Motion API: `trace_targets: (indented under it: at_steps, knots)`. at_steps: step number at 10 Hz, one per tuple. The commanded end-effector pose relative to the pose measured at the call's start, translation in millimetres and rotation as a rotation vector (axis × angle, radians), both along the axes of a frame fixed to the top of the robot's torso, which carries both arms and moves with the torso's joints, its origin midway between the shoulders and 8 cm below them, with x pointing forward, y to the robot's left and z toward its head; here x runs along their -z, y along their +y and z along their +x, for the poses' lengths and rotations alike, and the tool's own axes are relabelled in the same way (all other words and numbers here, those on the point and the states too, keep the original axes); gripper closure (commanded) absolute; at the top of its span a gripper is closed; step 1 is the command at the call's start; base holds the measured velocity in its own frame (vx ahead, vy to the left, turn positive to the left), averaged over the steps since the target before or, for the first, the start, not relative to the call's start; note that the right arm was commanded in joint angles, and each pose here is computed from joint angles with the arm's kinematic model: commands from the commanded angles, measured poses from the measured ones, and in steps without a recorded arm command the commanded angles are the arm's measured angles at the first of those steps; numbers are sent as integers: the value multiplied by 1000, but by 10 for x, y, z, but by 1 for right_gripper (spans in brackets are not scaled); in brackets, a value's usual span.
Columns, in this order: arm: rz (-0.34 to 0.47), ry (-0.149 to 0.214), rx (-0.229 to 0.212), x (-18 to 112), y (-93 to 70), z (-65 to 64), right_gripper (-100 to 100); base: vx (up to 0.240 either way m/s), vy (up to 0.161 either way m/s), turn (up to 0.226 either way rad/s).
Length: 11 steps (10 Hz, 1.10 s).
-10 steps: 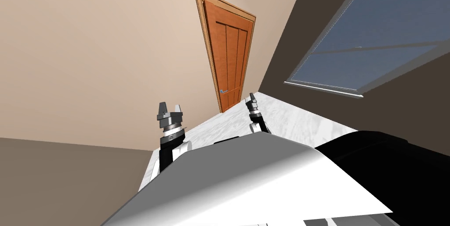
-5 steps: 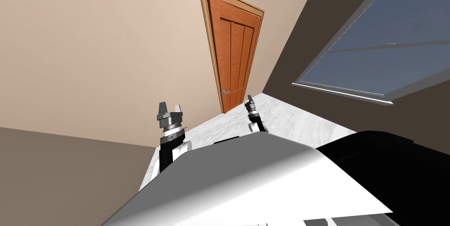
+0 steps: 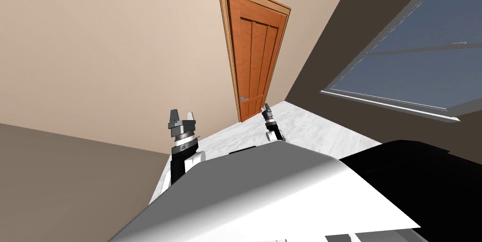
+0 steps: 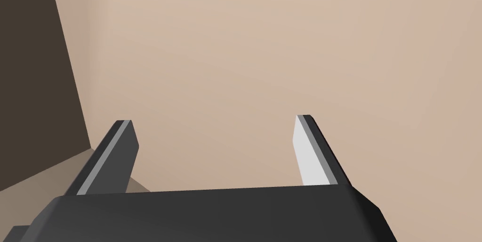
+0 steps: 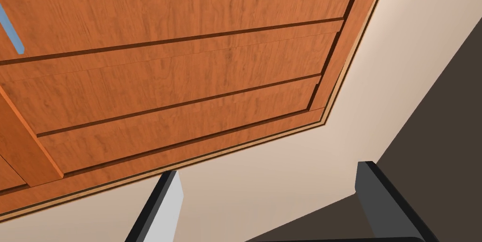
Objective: Pull the door open
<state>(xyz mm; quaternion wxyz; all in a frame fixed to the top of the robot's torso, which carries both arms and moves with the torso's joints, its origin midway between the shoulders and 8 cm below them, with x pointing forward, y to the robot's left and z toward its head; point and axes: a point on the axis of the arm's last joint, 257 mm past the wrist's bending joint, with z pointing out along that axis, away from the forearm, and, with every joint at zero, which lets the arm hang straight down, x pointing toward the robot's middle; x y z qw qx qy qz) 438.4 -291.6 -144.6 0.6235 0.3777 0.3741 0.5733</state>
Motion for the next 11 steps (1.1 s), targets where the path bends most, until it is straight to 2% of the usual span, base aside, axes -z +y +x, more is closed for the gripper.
trace_targets:
  at_steps: [1,7,11]
  knots:
    - [2,14,3,113,-19,50,-100,78,-39,156]
    - [11,82,17,533,-126,182,-100,58,-32,103]
    - [17,112,26,739,-197,266,-100,64,-36,117]
